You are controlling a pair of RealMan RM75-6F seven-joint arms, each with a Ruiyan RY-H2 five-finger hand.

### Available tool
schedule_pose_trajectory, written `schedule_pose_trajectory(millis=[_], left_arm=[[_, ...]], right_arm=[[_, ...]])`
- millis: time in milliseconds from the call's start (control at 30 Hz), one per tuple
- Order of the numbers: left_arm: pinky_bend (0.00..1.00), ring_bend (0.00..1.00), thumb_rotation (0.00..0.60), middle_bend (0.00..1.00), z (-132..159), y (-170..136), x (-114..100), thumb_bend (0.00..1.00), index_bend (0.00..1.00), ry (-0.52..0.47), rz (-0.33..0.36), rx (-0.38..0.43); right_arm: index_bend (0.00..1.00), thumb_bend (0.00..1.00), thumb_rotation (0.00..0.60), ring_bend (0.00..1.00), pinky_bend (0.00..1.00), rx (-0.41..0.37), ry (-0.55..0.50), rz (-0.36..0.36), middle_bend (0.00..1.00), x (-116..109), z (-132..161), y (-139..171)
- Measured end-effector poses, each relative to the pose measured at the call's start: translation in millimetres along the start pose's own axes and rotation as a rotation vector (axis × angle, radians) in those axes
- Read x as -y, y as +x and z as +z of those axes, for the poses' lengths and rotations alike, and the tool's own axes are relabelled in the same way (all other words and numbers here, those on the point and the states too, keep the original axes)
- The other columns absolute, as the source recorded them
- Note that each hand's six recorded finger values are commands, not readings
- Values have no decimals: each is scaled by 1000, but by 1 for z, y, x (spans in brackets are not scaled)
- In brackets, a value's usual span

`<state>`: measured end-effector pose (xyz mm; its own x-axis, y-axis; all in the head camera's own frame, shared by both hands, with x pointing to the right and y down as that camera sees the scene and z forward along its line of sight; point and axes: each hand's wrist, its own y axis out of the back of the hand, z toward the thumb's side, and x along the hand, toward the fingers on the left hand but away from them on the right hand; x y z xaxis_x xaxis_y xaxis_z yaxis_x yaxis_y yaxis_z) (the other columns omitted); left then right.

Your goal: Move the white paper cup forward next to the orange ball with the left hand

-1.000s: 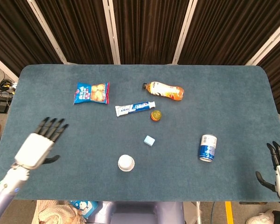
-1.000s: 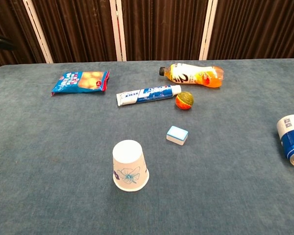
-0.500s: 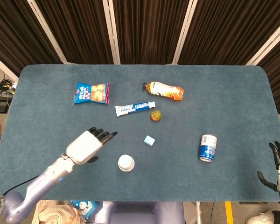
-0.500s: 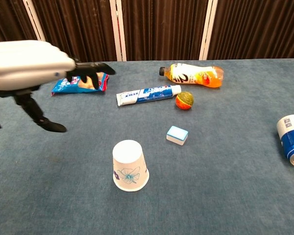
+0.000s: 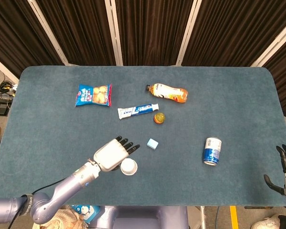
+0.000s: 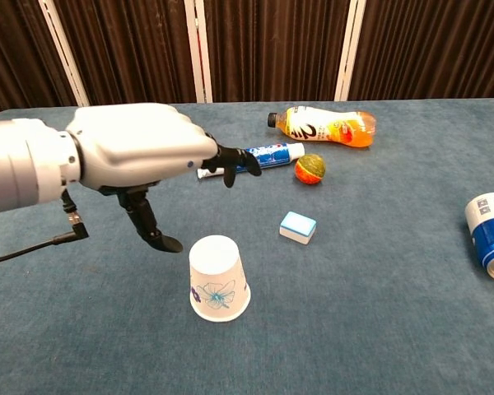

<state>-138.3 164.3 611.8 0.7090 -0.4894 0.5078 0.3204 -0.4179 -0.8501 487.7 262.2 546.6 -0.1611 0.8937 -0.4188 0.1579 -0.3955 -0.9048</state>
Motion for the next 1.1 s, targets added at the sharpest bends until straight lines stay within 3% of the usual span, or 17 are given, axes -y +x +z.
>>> schedule_pose_trajectory(millis=[767, 1100], left_arm=[[322, 320, 600, 290, 24, 19, 21, 190, 149, -34, -80, 20], [322, 320, 600, 288, 19, 18, 2, 190, 149, -75, -3, -1]], right_arm=[[0, 305, 600, 0, 35, 4, -10, 0, 0, -1, 0, -1], [0, 305, 600, 0, 35, 2, -7, 0, 0, -1, 1, -1]])
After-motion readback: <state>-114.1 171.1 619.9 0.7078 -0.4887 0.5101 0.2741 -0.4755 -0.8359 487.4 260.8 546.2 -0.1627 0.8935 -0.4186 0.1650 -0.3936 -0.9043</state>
